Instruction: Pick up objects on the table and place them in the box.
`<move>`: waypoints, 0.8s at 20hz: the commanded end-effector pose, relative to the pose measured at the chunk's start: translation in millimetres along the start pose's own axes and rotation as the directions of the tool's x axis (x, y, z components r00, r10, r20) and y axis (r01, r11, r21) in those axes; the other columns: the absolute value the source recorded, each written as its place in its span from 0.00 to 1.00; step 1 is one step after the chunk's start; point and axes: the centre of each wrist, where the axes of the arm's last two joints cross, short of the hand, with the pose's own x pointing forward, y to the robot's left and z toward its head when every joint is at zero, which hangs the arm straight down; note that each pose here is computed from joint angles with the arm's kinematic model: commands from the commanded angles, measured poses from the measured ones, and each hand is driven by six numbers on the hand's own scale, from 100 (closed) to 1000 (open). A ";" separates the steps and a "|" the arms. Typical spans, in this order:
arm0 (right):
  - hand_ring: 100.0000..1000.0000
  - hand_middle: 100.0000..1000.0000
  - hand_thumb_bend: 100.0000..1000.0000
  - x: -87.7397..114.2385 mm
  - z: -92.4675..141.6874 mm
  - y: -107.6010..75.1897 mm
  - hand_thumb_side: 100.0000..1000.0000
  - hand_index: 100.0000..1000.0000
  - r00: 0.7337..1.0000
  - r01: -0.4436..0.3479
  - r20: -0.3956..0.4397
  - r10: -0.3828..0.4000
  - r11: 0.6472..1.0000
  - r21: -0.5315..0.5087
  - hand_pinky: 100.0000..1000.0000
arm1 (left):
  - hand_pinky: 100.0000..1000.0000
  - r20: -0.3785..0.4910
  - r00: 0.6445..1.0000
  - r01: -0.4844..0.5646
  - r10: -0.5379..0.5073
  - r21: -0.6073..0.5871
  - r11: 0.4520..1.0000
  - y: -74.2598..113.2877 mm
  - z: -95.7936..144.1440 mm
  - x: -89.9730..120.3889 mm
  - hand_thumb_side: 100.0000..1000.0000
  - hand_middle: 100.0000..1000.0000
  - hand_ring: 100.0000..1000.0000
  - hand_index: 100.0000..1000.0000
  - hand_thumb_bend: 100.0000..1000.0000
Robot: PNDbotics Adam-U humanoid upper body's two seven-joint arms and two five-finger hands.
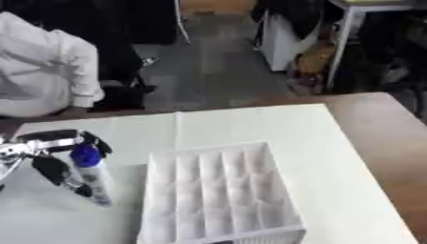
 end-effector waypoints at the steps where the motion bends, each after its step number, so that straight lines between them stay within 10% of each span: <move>1: 0.41 0.35 0.03 4.1 -7.8 0.8 0.67 0.50 1.000 0.010 0.029 -0.010 1.000 0.006 0.29 | 0.17 -0.008 1.000 0.018 -0.018 0.072 0.997 11.2 4.0 0.2 0.47 0.51 0.32 0.71 0.75; 8: 0.41 0.35 0.03 4.2 -8.3 1.4 0.67 0.50 1.000 0.014 0.028 -0.015 1.000 0.009 0.29 | 0.00 0.001 1.000 -0.016 0.016 0.196 0.981 3.2 2.0 -3.6 0.66 0.28 0.03 0.51 0.41; 16: 0.41 0.35 0.03 4.2 -8.4 1.5 0.67 0.50 1.000 0.016 0.027 -0.016 1.000 0.011 0.29 | 0.00 0.000 1.000 -0.015 0.015 0.233 0.972 -1.4 1.2 -5.6 0.86 0.01 0.00 0.39 0.15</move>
